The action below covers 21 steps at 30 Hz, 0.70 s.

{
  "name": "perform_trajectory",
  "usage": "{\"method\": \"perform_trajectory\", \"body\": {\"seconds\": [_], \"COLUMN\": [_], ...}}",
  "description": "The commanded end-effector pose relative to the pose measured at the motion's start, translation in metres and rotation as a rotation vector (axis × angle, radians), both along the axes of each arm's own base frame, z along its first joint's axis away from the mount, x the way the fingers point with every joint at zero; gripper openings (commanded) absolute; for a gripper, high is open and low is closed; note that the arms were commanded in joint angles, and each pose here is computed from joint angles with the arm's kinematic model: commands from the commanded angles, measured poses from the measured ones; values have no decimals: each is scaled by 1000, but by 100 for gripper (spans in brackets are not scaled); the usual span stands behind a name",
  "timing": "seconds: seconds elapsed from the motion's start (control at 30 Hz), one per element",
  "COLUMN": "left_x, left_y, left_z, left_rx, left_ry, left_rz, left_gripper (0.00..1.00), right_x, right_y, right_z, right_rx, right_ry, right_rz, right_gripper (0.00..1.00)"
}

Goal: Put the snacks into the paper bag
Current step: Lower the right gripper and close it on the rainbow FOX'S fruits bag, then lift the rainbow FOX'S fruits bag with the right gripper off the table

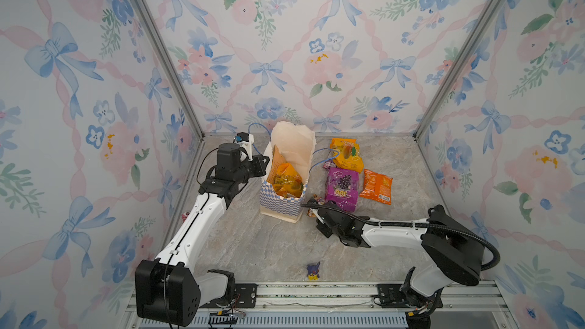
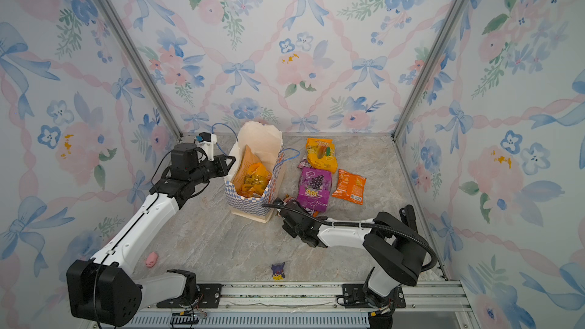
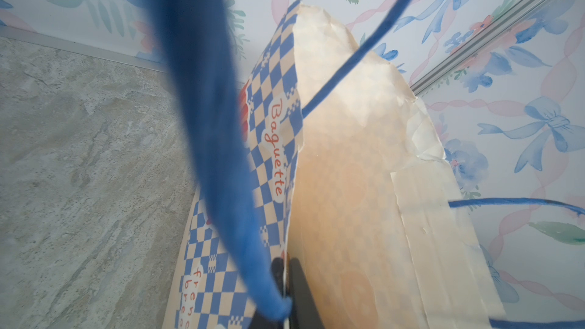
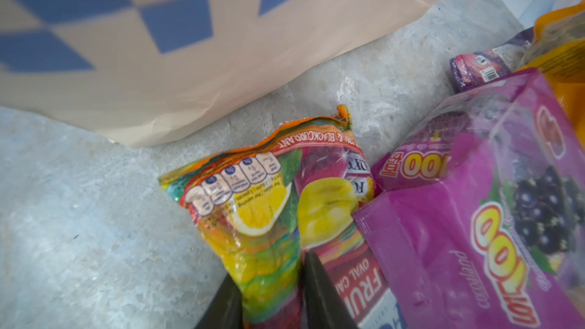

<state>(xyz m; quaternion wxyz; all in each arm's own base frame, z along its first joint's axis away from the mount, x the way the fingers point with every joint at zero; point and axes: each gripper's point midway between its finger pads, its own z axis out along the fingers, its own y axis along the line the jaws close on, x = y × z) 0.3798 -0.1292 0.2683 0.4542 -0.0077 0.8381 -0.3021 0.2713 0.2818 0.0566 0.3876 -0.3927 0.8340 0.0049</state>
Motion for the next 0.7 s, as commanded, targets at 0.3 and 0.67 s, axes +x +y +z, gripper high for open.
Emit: {"method": "perform_trajectory", "body": {"seconds": [0.3,0.67], "left_x": [0,-1], "left_y": [-1,-2], "left_z": [4,5], "left_rx": [-23,-25], "left_ry": [-3,-5], "left_rz": [-8,-12], "left_gripper": [9,9], "right_x": [11,14], "right_y": [-10,-20], "right_z": [42,83], "right_rx": [185,266], "right_ry": [89,232], "right_rz": [-37,-42], "right_gripper": [0,0]}}
